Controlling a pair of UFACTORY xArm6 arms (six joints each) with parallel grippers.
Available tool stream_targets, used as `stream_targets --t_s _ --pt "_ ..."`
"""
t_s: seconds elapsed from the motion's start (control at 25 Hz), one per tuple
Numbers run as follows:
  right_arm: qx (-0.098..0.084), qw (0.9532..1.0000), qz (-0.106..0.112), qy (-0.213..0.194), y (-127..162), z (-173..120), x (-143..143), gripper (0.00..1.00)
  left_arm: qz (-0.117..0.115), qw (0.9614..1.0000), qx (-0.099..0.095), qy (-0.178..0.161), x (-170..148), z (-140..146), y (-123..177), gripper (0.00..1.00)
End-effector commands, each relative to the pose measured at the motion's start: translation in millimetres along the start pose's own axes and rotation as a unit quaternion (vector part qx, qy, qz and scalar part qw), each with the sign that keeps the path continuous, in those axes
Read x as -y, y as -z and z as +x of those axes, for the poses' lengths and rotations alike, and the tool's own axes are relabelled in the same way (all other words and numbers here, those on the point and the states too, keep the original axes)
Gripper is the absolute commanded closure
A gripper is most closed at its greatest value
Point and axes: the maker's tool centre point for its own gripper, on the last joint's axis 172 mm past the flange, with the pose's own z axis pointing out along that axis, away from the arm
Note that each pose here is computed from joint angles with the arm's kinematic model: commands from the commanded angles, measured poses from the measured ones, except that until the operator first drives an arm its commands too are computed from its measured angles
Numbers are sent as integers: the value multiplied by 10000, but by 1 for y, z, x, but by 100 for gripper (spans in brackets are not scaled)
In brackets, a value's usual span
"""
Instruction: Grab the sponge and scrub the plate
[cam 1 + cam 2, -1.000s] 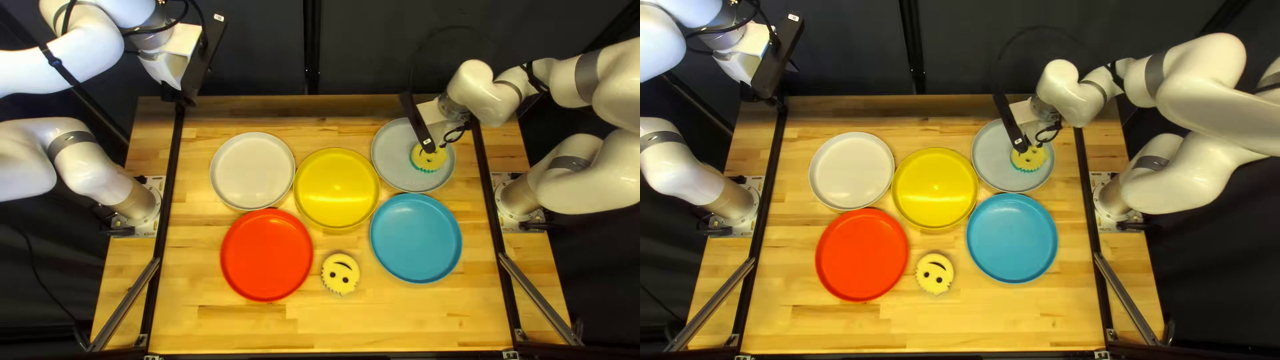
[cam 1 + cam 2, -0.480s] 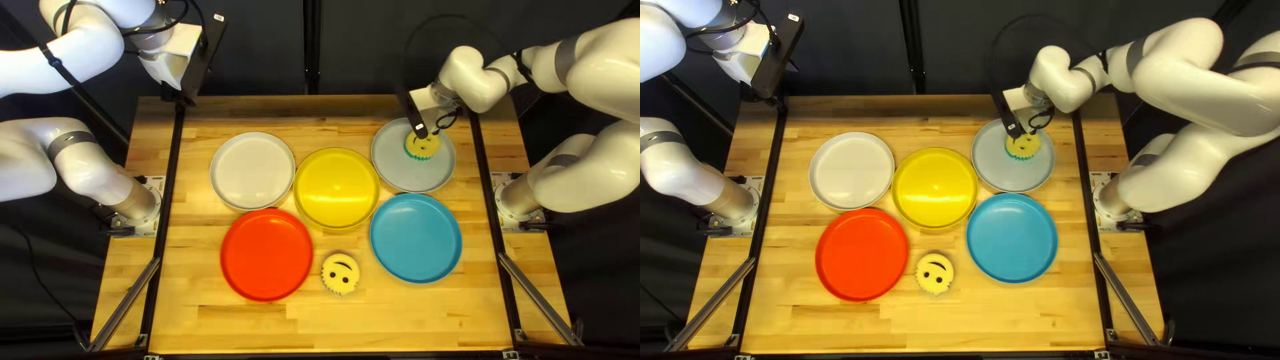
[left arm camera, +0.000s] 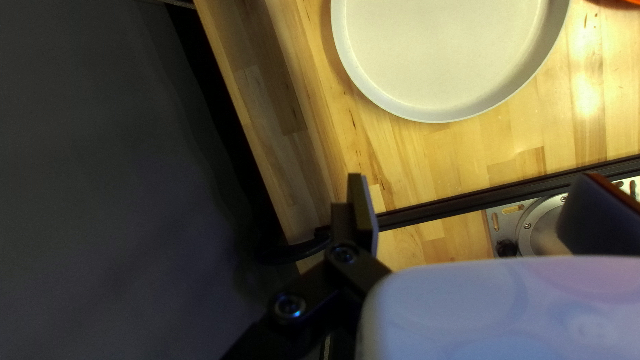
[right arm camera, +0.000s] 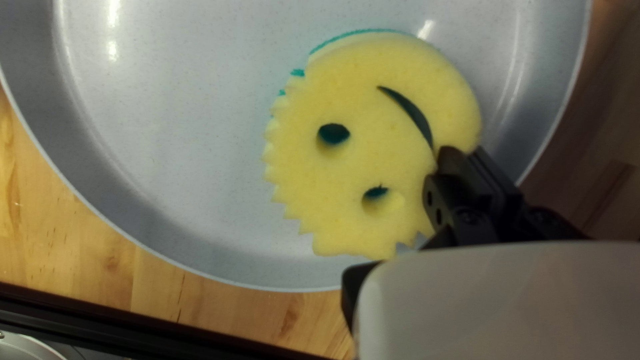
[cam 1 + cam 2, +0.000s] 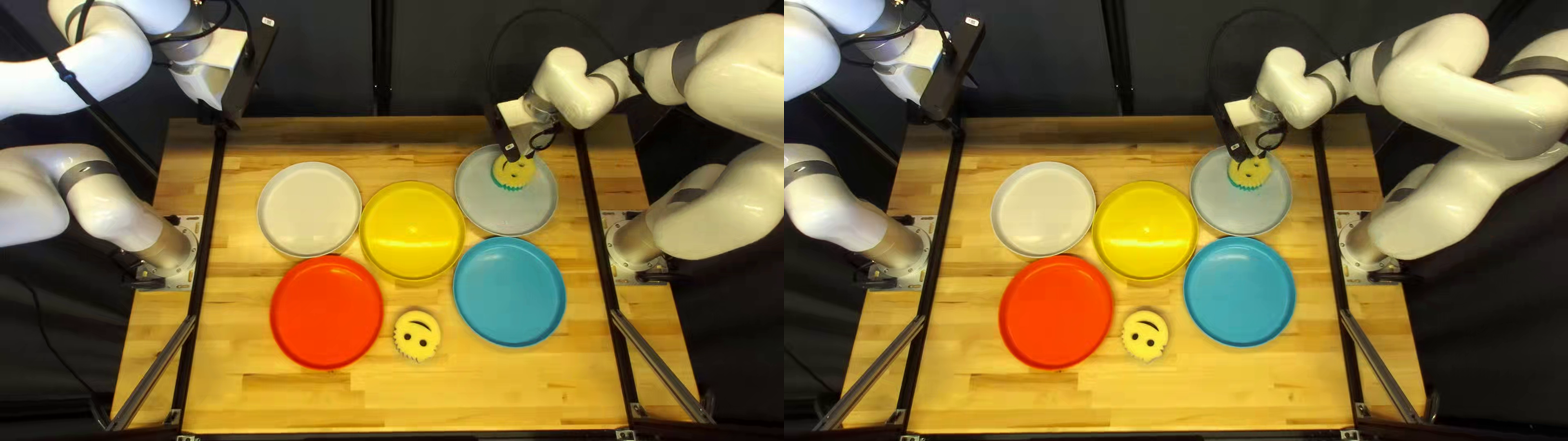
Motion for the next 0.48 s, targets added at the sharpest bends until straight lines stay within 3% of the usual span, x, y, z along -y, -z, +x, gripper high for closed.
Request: stream_targets --t_s 0.04,0.28,0.48 --pt "-41 10000 -14 72 -2 16 -5 100 0 10000 0 0 0 0 0 0" --pt "-115 9996 -80 230 1 46 -5 100 0 10000 0 0 0 0 0 0" --pt "-124 9995 -111 258 3 38 -1 100 0 10000 0 0 0 0 0 0"
